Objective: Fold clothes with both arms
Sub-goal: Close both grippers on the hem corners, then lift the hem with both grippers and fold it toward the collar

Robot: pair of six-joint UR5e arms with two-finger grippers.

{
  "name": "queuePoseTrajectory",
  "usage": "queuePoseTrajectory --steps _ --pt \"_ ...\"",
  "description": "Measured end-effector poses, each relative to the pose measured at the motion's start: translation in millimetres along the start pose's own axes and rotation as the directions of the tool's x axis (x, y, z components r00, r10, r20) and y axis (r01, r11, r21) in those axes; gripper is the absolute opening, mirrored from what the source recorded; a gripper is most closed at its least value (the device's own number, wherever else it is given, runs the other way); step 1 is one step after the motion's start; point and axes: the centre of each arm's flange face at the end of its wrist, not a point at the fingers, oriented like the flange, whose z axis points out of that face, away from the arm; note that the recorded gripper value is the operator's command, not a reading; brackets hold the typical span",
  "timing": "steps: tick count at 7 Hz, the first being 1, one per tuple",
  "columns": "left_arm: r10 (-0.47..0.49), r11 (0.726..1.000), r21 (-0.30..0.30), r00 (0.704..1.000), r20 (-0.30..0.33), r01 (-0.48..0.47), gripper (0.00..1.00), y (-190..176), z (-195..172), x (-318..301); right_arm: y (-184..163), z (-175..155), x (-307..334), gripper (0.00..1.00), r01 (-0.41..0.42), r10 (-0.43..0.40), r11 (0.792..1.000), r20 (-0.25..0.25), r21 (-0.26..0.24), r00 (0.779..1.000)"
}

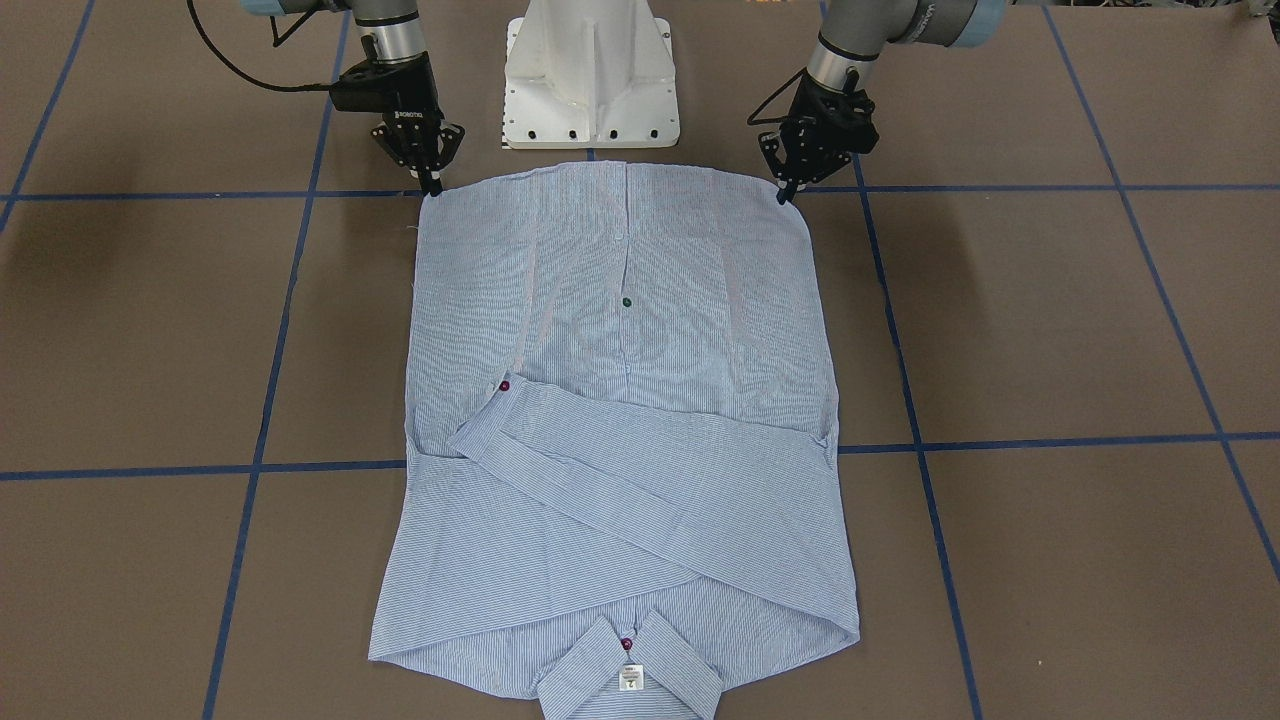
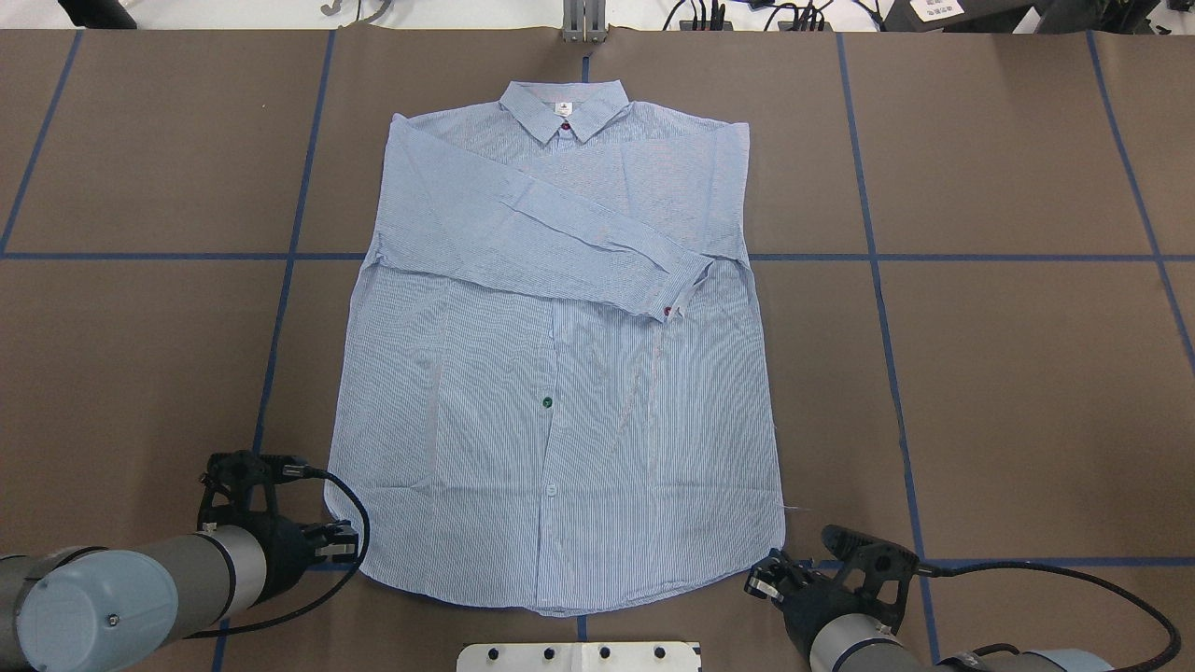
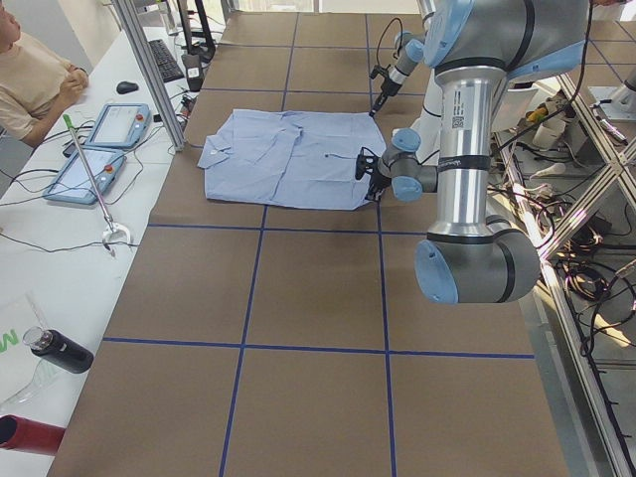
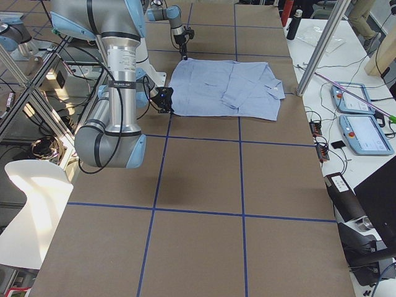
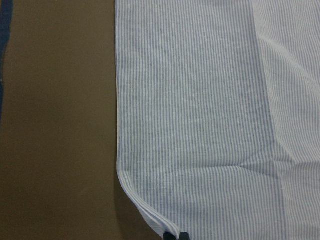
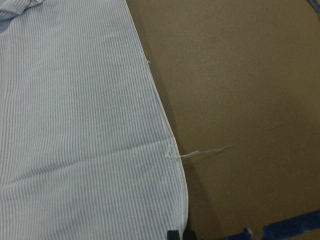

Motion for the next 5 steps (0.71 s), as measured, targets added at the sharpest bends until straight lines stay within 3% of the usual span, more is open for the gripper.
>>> queuePoseTrajectory --steps 2,4,5 --pt "-0.005 1.0 0.001 1.0 -0.03 0.005 0.0 -4 -14 8 -19 -14 -5 0.0 -0.021 0.021 1.0 0.019 0.002 1.0" --pt "-0.018 1.0 -0.026 0.991 -0.132 0.015 0.0 -15 -76 33 -53 -65 -2 0.0 -0.04 0.041 0.999 0.042 -0.02 0.998" --pt "-0.023 0.998 -0.065 0.984 -0.174 0.012 0.0 -19 -119 46 -66 -104 -6 0.0 -0.035 0.037 0.998 0.037 -0.056 0.999"
